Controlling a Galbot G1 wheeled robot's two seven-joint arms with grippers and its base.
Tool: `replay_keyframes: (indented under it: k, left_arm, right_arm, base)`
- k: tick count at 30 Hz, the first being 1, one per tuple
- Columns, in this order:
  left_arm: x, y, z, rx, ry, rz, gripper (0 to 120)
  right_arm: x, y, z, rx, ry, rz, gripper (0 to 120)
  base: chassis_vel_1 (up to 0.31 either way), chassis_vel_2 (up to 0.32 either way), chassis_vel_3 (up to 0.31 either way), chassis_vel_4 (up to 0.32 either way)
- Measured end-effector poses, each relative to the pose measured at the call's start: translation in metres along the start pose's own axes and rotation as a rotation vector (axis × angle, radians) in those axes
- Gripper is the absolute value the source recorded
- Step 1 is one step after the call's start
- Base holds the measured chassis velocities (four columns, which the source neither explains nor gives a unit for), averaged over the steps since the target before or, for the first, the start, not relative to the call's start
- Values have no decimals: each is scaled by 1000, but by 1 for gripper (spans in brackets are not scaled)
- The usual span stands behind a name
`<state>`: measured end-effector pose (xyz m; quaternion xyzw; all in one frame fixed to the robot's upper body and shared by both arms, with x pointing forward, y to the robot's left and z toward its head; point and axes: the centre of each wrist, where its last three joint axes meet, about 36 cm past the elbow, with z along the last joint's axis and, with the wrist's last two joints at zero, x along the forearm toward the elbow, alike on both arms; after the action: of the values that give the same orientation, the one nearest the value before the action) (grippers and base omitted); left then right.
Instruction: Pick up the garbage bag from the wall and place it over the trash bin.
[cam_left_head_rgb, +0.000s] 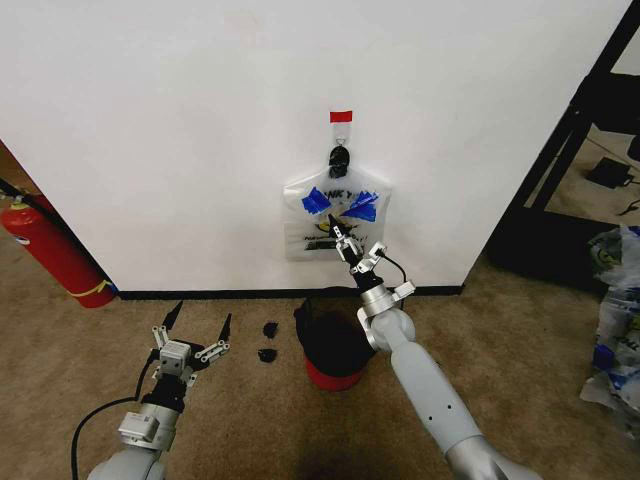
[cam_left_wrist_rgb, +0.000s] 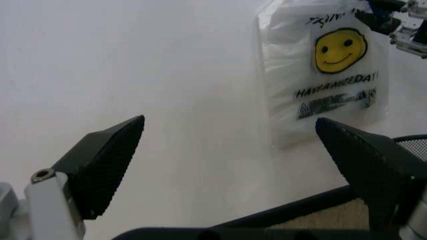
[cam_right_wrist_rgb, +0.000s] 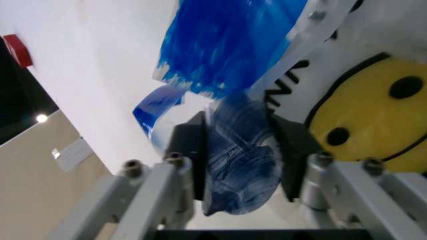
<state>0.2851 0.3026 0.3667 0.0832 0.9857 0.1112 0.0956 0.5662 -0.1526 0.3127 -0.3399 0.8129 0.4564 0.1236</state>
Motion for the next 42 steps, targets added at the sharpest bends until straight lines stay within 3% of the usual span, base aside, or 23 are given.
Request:
replay_keyframes:
  k: [9,20,33,42]
  left_arm:
    - [-1,-1,0,-1,-1,6,100]
    - [0,1,0,-3,0,5,100]
    - [-1,3,-3,1,-16,0,100]
    - [-3,2,-6,1,-25,7,100]
  right_arm:
    - [2,-4,-5,8,-7,10,0]
    - [12,-1,-6,21,4,13,0]
    - [111,11,-11,47,69,86,0]
    - [148,20,-30,81,97,88,0]
  base:
    - [0,0,0,0]
    - [0,0,0,0]
    - [0,0,0,0]
    - [0,0,0,0]
